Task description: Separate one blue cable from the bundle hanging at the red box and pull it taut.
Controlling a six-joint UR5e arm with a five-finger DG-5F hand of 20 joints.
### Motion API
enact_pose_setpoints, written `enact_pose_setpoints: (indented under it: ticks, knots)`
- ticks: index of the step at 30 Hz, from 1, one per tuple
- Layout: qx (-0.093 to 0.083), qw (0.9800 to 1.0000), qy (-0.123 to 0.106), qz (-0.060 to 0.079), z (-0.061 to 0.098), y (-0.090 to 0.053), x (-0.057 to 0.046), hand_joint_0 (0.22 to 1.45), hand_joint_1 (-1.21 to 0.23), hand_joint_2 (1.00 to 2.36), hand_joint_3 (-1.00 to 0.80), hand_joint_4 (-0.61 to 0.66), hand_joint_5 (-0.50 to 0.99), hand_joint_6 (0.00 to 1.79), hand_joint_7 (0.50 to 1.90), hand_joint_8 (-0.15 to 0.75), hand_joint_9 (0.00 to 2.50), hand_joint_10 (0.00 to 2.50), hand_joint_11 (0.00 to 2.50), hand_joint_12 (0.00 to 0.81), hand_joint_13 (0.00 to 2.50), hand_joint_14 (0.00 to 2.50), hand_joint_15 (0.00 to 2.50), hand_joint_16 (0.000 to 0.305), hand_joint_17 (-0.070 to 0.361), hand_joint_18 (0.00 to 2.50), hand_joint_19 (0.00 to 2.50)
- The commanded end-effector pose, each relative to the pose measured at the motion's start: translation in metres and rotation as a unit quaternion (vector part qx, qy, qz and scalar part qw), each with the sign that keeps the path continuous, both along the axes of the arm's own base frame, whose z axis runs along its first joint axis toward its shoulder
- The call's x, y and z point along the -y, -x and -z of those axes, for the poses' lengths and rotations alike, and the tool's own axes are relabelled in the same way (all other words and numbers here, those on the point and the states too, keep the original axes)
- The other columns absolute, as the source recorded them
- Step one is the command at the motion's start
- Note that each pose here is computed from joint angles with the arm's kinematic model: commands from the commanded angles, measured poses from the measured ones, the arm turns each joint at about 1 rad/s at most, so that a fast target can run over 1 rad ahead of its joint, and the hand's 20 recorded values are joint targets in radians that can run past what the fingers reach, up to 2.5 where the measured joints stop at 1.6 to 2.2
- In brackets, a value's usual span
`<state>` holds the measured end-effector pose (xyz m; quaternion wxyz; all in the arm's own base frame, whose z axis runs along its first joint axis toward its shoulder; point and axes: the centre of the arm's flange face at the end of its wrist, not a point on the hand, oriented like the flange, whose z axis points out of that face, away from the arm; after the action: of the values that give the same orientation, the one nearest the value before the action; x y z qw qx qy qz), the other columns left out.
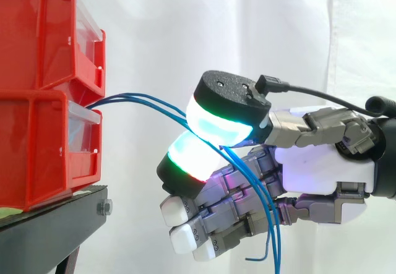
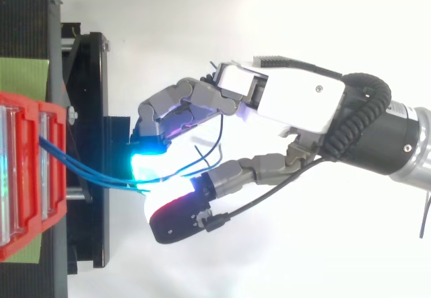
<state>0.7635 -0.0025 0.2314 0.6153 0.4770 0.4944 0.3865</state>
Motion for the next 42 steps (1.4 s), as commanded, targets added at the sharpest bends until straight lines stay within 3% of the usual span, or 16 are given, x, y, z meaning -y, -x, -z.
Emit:
enact_pose_setpoints:
  ticks: [1, 9, 13, 18, 27, 35, 42]
  knots:
    - [0.001, 1.0, 0.0, 0.0, -0.0009, 0.0001, -0.0002, 0.71, -0.9, 1.0, -0.5, 0.13, -0.22, 0.89, 1.07, 0.286, 0.82, 0.02, 0.62, 0.337, 0.78, 0.02, 0.39, 0.048, 0.108, 0.57, 0.4]
    - [0.0, 1.0, 0.0, 0.0, 0.0003, 0.0, -0.0003, 0.57, -0.93, 1.0, -0.5, 0.15, -0.22, 0.88, 1.04, 0.288, 0.82, 0.02, 0.62, 0.341, 0.79, 0.02, 0.39, 0.049, 0.11, 0.58, 0.41]
    - [0.0, 1.0, 0.0, 0.0, 0.0003, 0.0, -0.0003, 0.47, -0.82, 1.0, -0.5, 0.18, -0.21, 0.86, 0.98, 0.319, 0.86, 0.02, 0.6, 0.373, 0.82, 0.02, 0.4, 0.055, 0.123, 0.62, 0.43]
    - [0.001, 1.0, 0.0, 0.001, -0.0009, 0.0001, 0.0009, 0.48, -0.67, 1.0, -0.5, 0.18, -0.2, 0.84, 0.98, 0.322, 0.88, 0.02, 0.61, 0.375, 0.84, 0.02, 0.4, 0.055, 0.124, 0.62, 0.45]
    - [0.001, 1.0, 0.0, 0.0, -0.0009, 0.0001, -0.0002, 0.57, -0.55, 1.0, -0.5, 0.14, -0.19, 0.81, 1.06, 0.306, 0.89, 0.02, 0.63, 0.361, 0.83, 0.02, 0.42, 0.05, 0.113, 0.59, 0.48]
    - [0.001, 1.0, 0.0, 0.0, -0.0009, 0.0001, -0.0002, 0.61, -0.58, 1.01, -0.38, 0.12, -0.19, 0.83, 1.1, 0.309, 0.89, 0.02, 0.62, 0.359, 0.83, 0.02, 0.43, 0.05, 0.113, 0.59, 0.48]
    - [0.0, 1.0, 0.0, 0.001, 0.0003, 0.0, 0.0009, 0.64, -0.73, 1.01, -0.36, 0.13, -0.2, 0.85, 1.1, 0.3, 0.85, 0.02, 0.62, 0.354, 0.81, 0.02, 0.42, 0.051, 0.114, 0.57, 0.48]
